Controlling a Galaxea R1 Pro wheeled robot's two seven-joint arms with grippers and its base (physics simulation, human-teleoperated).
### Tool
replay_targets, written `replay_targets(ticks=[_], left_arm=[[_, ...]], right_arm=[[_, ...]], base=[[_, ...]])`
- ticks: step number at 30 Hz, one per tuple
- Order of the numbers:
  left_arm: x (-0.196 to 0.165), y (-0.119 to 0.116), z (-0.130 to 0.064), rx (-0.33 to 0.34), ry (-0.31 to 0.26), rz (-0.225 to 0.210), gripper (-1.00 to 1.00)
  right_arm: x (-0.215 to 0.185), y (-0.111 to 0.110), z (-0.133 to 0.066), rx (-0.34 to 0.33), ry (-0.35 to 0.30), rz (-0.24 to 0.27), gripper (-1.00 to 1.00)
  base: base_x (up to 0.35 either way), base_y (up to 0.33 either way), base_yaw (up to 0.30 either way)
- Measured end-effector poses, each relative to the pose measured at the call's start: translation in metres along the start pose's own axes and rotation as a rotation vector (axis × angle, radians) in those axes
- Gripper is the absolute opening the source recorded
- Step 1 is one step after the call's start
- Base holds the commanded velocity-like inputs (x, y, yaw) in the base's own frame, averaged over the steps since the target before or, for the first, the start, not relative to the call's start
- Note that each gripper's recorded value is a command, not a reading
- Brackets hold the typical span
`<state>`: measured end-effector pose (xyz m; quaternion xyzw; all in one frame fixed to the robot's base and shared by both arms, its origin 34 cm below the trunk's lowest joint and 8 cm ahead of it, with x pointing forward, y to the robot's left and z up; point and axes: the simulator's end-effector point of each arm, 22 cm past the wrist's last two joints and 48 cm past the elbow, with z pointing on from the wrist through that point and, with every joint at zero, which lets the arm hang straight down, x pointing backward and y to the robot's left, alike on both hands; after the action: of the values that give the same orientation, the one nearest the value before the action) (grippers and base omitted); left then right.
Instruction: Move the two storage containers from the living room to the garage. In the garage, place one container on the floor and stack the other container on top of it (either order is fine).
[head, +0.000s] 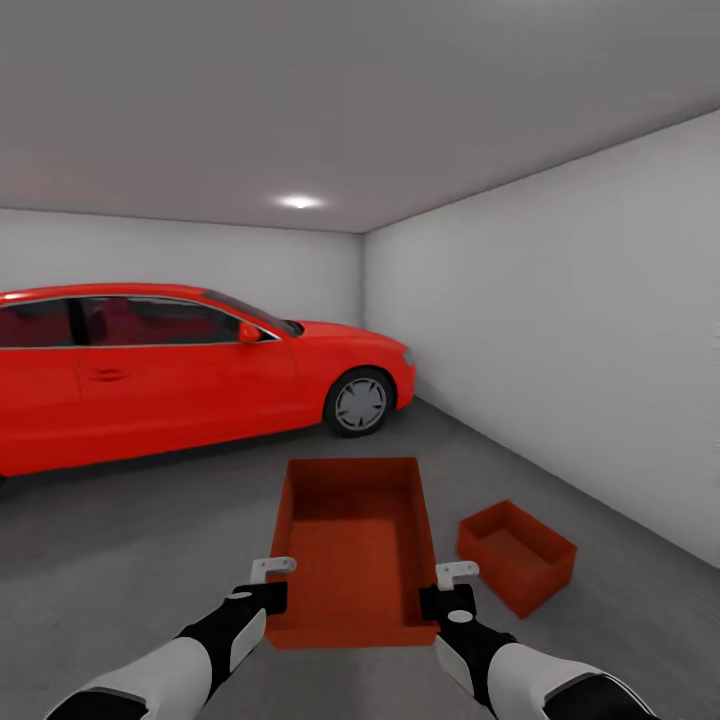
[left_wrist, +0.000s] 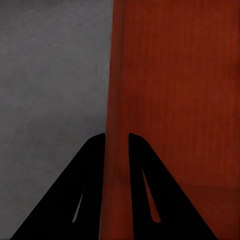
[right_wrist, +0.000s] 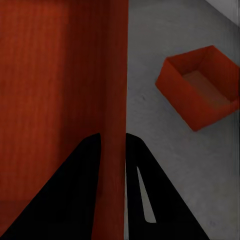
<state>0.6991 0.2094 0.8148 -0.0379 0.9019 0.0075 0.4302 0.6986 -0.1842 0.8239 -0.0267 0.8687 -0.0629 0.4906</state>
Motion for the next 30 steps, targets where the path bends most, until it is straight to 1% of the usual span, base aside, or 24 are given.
replay_targets(ticks=[30], left_arm=[[0.0002, 0.0000, 0.0000, 0.000, 0.000, 0.000, -1.00]], right_arm=[[0.0003, 0.0000, 0.0000, 0.000, 0.000, 0.000, -1.00]], base=[[0.320, 0.179, -0.247]])
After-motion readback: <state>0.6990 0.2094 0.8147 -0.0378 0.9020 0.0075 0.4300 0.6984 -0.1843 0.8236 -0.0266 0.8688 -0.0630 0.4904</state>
